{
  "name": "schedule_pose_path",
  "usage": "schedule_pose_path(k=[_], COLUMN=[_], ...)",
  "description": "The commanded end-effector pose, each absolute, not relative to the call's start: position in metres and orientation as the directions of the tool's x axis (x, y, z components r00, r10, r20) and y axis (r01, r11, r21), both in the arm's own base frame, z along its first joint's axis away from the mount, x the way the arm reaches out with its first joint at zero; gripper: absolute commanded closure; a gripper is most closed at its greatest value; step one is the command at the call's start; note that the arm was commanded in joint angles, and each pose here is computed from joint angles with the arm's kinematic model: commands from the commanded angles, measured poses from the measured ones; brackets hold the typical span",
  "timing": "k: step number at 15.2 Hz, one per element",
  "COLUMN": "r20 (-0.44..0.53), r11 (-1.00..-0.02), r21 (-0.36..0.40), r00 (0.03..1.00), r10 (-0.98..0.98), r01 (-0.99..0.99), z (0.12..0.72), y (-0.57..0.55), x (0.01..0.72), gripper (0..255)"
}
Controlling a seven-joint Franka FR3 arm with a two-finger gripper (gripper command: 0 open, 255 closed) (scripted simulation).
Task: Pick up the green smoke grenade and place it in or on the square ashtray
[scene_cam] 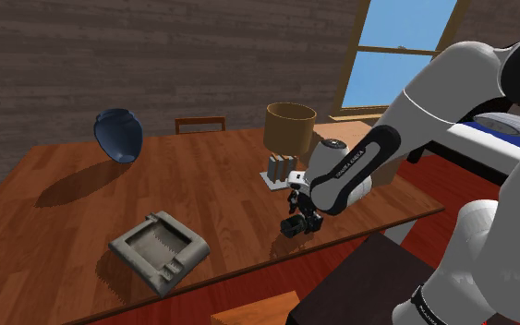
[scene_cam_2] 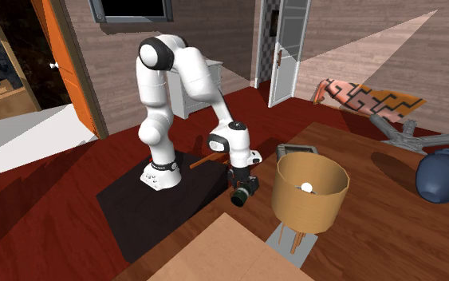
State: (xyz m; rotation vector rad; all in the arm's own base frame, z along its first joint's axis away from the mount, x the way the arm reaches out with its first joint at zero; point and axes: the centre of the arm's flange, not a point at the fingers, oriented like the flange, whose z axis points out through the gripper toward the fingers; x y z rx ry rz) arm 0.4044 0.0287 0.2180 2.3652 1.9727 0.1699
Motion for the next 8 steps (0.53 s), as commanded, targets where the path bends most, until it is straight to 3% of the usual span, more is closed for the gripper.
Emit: schedule_pose_path(k=[1, 7, 8], r20=[0.048, 0.048, 0.048], r11=[-0.182, -0.182, -0.182], r21=[0.115, 0.115, 0.115], r00=[0.177, 0.177, 0.177], r10=[0.983, 0.983, 0.983], r01=[0.977, 0.977, 0.977], z=[0.2150, 0.2151, 0.2151], y=[0.0288, 0.0288, 0.0288], x=[0.4051, 0.4051, 0.4051], gripper=[0, 0, 255])
